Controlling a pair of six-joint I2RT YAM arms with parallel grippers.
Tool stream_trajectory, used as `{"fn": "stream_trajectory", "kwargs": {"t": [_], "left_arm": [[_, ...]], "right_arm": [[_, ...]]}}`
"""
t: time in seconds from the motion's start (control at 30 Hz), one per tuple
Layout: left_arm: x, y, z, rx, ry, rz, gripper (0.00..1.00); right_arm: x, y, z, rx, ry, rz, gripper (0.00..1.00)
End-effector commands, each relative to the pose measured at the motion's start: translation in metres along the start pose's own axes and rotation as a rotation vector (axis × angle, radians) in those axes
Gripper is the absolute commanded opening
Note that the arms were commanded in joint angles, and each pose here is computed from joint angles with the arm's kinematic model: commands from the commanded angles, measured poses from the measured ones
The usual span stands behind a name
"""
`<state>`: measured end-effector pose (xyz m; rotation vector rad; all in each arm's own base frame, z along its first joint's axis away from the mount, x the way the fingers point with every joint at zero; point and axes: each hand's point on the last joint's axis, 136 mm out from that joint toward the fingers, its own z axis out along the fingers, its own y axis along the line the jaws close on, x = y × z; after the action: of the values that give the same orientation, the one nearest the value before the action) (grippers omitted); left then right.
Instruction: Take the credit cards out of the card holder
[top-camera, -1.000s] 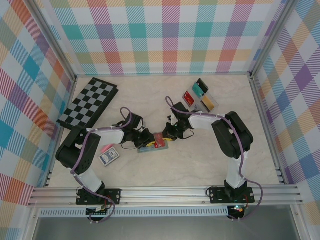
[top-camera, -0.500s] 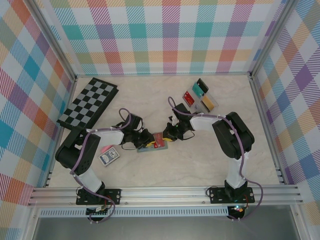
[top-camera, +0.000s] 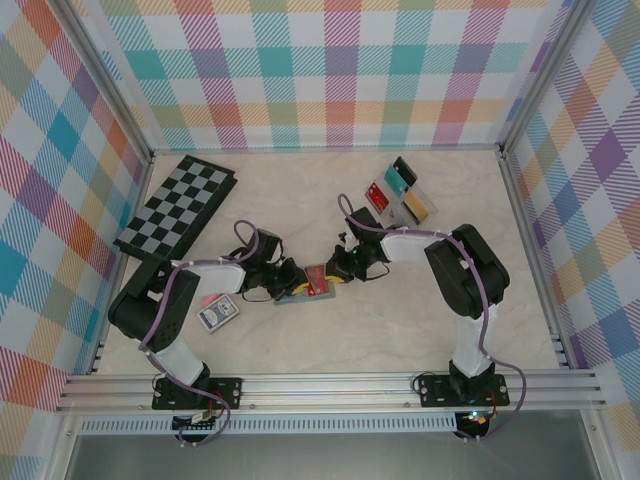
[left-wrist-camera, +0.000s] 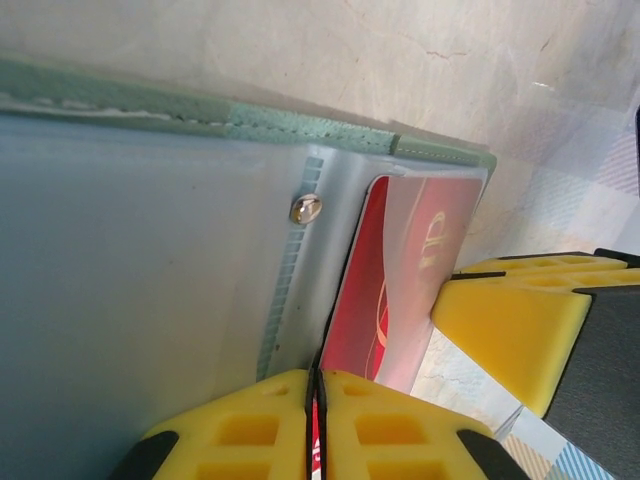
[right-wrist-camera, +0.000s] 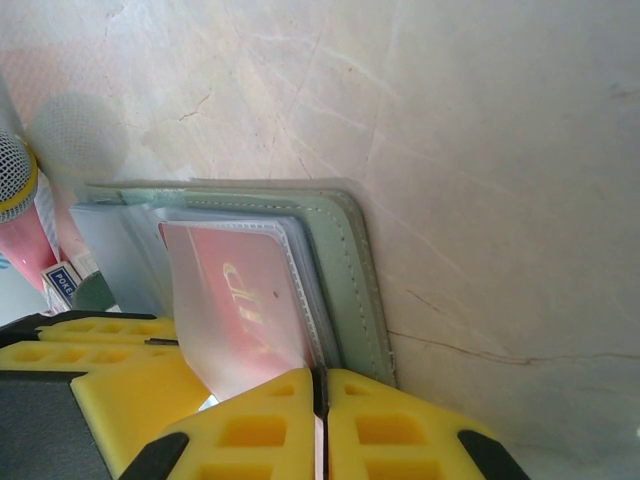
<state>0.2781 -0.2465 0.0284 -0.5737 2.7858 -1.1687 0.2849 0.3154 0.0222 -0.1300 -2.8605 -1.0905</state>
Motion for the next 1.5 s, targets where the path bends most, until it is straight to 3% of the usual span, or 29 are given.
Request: {"fn": "stream_trajectory", "kwargs": {"t": [0.0,0.23,0.73,1.47], "left_arm": [[-0.006,-0.038,-0.011,0.134,-0.030,0.090,0.11],[-0.008,-0.038,-0.018,0.133,-0.054,0.103,0.12],[0.004,0.011,-0.015,-0.088,-0.014,0.041,0.20],[0.008,-0.015,-0.005,0.013,0.043,0.083,0.21]], "right_arm": [[0.022,-0.013,0.011,0.029,0.065,0.040,0.09],[0.019,-0.013,0.007,0.028,0.052,0.044,0.09],[0.019,-0.017,0.010,0.044,0.061,0.052,0.09],[0.019,-0.018,0.013,0.041,0.071,0.051,0.09]]}}
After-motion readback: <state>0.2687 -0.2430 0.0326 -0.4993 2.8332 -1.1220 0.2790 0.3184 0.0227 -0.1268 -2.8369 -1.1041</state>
